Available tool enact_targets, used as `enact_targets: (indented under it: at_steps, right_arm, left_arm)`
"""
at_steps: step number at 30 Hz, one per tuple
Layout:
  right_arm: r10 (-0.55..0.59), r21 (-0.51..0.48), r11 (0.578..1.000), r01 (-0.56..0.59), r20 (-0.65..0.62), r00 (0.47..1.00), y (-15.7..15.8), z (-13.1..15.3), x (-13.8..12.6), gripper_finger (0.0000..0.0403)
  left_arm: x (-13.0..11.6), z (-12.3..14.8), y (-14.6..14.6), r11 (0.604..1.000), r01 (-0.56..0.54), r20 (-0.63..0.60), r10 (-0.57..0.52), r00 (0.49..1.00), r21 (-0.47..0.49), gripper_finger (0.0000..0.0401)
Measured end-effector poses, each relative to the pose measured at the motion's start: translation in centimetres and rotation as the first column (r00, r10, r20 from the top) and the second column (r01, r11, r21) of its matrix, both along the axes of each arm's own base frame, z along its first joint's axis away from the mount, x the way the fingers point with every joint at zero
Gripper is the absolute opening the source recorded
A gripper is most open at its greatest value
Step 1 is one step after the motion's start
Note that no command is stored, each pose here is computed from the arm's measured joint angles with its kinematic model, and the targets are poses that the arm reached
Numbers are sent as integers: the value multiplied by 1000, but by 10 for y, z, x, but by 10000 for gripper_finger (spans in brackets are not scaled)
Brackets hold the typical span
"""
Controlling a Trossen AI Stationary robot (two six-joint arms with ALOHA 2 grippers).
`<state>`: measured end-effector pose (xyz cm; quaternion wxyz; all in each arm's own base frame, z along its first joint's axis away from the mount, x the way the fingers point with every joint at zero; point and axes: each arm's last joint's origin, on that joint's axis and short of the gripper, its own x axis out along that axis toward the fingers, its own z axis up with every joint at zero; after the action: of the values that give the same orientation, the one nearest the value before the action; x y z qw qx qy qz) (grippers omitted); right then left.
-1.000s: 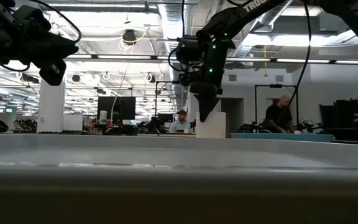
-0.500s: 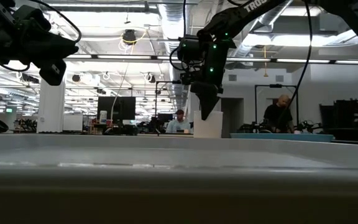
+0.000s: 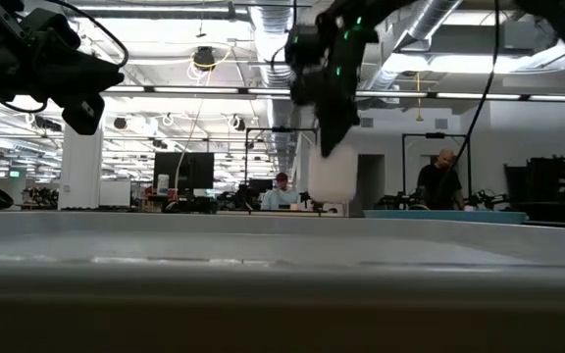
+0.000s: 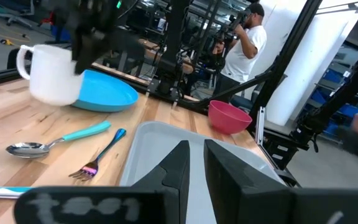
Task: Set up tray
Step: Put the white mug on the top right of the gray serving tray
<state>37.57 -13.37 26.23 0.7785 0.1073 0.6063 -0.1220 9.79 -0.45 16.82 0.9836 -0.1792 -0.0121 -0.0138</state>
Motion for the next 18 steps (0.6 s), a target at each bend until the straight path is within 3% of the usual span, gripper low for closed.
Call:
enact_targets:
  at_steps: [10, 13, 18]
  right_arm:
    - [-117, 105, 989, 105, 120, 986, 83, 66, -30, 4]
    - [-144, 125, 983, 135, 67, 987, 115, 65, -39, 5]
    - [-205, 157, 967, 200, 18, 979, 160, 40, -42, 3]
  left_arm:
    - [0, 0, 0, 1000, 0, 0, 0, 1000, 0, 36]
    - [0, 0, 0, 1000, 1, 1, -1, 1000, 0, 36]
    - [0, 0, 0, 1000, 1, 1, -1, 1000, 0, 36]
